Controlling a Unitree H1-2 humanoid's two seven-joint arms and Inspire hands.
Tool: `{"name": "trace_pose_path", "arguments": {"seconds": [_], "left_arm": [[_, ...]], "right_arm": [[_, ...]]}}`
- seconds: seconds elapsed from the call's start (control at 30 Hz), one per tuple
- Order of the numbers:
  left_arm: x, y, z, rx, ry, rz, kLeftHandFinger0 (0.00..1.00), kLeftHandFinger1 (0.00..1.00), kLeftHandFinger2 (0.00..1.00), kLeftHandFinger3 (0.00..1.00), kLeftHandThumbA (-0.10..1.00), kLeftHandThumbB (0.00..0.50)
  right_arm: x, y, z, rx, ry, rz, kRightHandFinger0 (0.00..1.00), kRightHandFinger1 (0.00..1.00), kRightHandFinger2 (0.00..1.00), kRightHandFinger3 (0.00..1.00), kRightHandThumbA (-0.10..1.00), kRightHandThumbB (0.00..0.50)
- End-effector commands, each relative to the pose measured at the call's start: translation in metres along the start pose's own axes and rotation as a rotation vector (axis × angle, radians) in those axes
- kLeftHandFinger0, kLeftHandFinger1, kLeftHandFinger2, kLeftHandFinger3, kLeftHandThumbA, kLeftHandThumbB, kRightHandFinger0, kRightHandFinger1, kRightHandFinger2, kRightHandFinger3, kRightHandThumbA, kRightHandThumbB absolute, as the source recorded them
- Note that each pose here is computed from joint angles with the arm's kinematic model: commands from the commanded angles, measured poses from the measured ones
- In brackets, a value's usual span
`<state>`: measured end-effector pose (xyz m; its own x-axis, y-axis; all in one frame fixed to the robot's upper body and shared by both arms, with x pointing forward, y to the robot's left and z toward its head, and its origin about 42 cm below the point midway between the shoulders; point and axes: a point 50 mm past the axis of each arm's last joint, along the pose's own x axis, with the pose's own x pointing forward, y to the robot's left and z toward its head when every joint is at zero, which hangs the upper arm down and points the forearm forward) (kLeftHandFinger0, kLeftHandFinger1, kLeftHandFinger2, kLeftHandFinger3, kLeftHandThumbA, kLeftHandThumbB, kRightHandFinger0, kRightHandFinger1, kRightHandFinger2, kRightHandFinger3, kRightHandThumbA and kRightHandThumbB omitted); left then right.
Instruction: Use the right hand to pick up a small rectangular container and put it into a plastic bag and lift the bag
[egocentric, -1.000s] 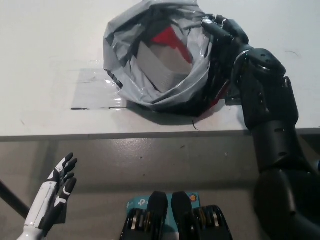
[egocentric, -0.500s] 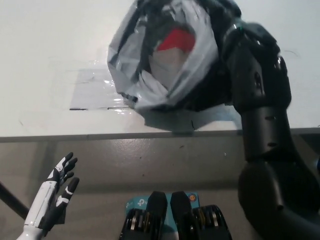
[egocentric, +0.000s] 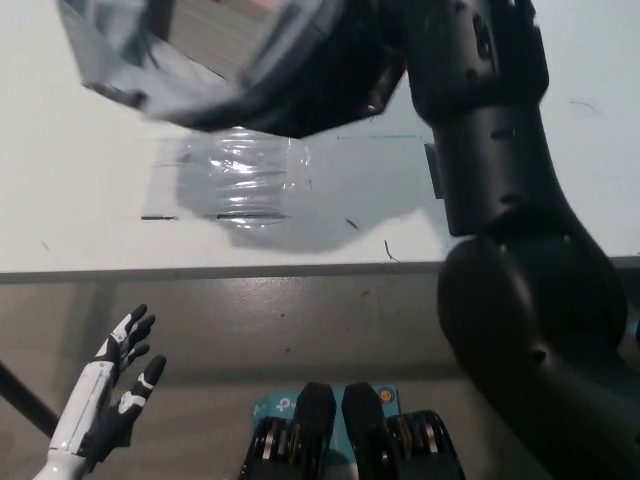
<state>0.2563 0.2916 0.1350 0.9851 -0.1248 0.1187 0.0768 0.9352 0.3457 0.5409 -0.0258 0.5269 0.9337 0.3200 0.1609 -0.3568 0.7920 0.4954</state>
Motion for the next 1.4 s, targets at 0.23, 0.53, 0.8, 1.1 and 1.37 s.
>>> {"name": "trace_pose_path", "arguments": {"seconds": [0.23, 0.53, 0.8, 1.1, 1.37], "left_arm": [[0.005, 0.007, 0.011, 0.024, -0.044, -0.005, 0.96, 1.00, 1.00, 1.00, 0.77, 0.000], [0.007, 0.009, 0.012, 0.034, -0.038, -0.008, 0.94, 1.00, 1.00, 1.00, 0.73, 0.014], [0.010, 0.008, 0.012, 0.045, -0.040, -0.014, 0.92, 1.00, 1.00, 1.00, 0.70, 0.028], [0.014, 0.009, 0.014, 0.071, -0.043, -0.025, 0.91, 1.00, 1.00, 1.00, 0.73, 0.042], [0.015, 0.008, 0.016, 0.072, -0.043, -0.036, 0.91, 0.99, 1.00, 1.00, 0.69, 0.036]], "right_arm": [[-0.025, 0.145, 0.141, 0.044, -0.186, 0.195, 0.00, 0.22, 0.86, 1.00, -0.10, 0.086], [-0.019, 0.142, 0.131, 0.037, -0.186, 0.172, 0.00, 0.29, 0.92, 1.00, -0.10, 0.100], [0.002, 0.110, 0.077, 0.022, -0.089, 0.114, 0.00, 0.36, 0.88, 1.00, -0.10, 0.102], [0.020, 0.060, -0.006, 0.031, 0.032, 0.001, 0.00, 0.32, 0.92, 1.00, -0.10, 0.120], [0.023, 0.017, -0.065, -0.003, 0.105, -0.070, 0.00, 0.26, 0.83, 1.00, -0.10, 0.124]]}}
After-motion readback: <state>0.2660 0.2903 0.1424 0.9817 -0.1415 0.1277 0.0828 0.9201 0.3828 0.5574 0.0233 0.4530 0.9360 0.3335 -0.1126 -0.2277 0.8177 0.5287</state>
